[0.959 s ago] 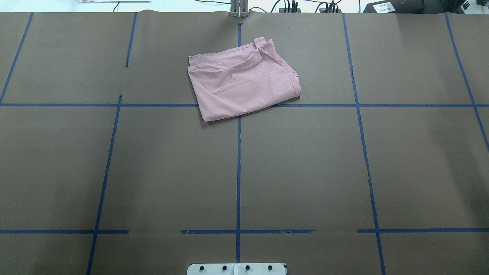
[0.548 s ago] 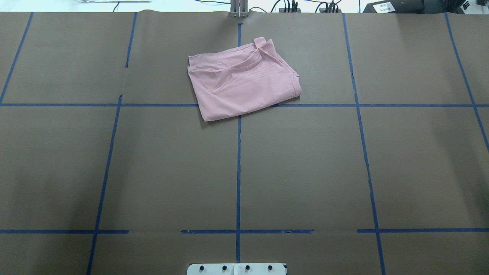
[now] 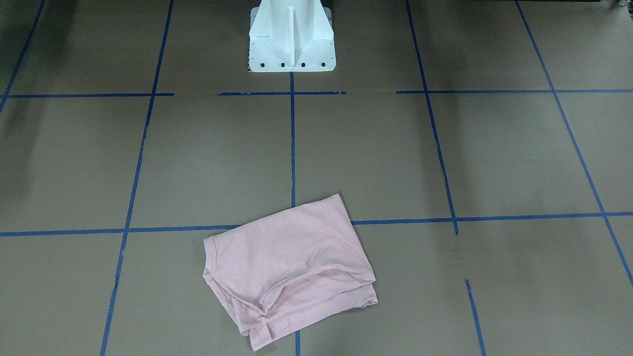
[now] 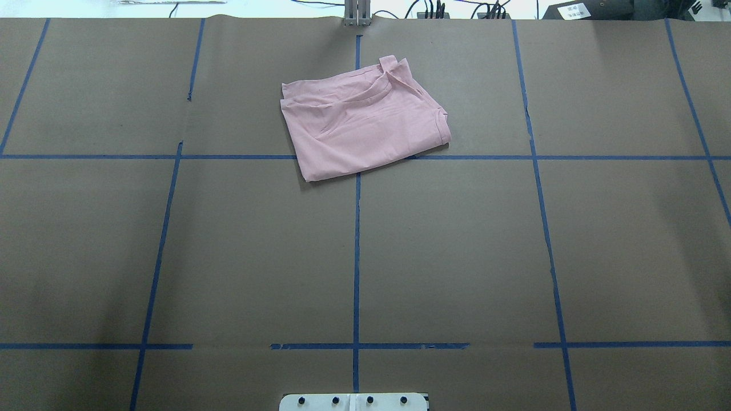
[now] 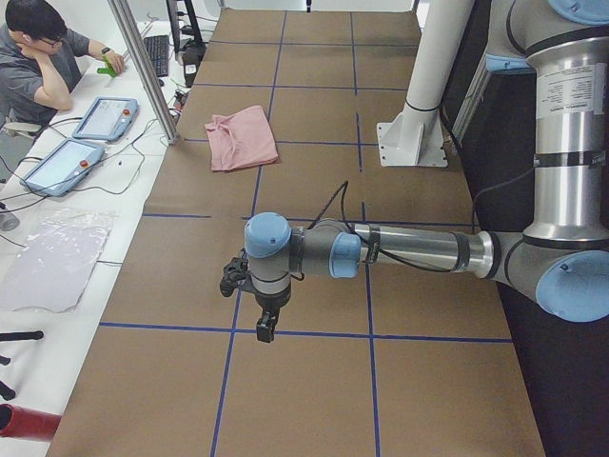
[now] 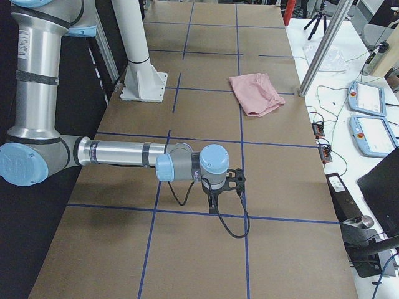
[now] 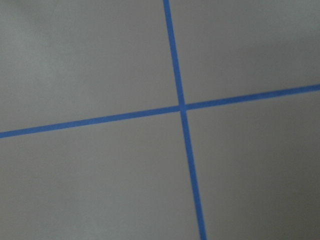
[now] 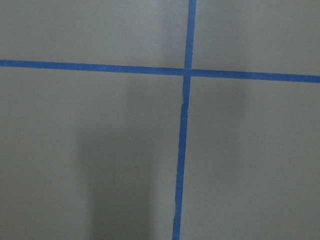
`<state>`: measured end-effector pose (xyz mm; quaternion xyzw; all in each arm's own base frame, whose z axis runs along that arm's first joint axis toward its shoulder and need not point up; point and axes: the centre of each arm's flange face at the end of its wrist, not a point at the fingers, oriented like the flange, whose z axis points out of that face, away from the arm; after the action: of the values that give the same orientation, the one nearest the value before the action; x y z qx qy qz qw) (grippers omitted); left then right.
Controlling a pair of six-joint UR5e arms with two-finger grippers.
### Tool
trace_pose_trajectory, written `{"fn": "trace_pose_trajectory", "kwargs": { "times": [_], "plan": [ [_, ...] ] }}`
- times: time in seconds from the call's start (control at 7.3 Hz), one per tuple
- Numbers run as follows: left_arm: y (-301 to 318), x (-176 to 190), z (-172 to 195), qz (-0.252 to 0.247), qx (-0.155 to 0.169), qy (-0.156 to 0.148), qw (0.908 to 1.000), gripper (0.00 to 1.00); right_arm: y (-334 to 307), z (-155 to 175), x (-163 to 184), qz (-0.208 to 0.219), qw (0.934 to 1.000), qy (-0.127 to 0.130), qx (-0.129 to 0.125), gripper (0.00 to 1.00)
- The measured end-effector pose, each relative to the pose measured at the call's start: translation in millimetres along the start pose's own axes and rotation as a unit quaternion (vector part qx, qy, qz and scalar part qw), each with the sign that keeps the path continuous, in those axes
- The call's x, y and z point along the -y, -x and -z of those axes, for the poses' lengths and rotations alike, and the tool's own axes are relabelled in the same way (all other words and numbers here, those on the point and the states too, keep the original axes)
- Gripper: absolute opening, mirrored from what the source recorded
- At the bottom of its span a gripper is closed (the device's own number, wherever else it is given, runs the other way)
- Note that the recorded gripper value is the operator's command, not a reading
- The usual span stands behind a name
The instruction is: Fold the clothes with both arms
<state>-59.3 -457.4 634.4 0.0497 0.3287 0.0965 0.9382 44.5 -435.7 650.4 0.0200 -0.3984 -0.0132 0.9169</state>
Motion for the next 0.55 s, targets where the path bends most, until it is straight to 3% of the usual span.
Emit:
{"fn": "trace_pose_trajectory", "kwargs": {
  "times": [0.55],
  "plan": [
    [1.1,-1.1,-1.1,-0.002,-0.002,0.002,1.0,1.0,9.6,31.9,6.1,-0.051,0.9984,0.023,0.002,1.0]
  ]
}}
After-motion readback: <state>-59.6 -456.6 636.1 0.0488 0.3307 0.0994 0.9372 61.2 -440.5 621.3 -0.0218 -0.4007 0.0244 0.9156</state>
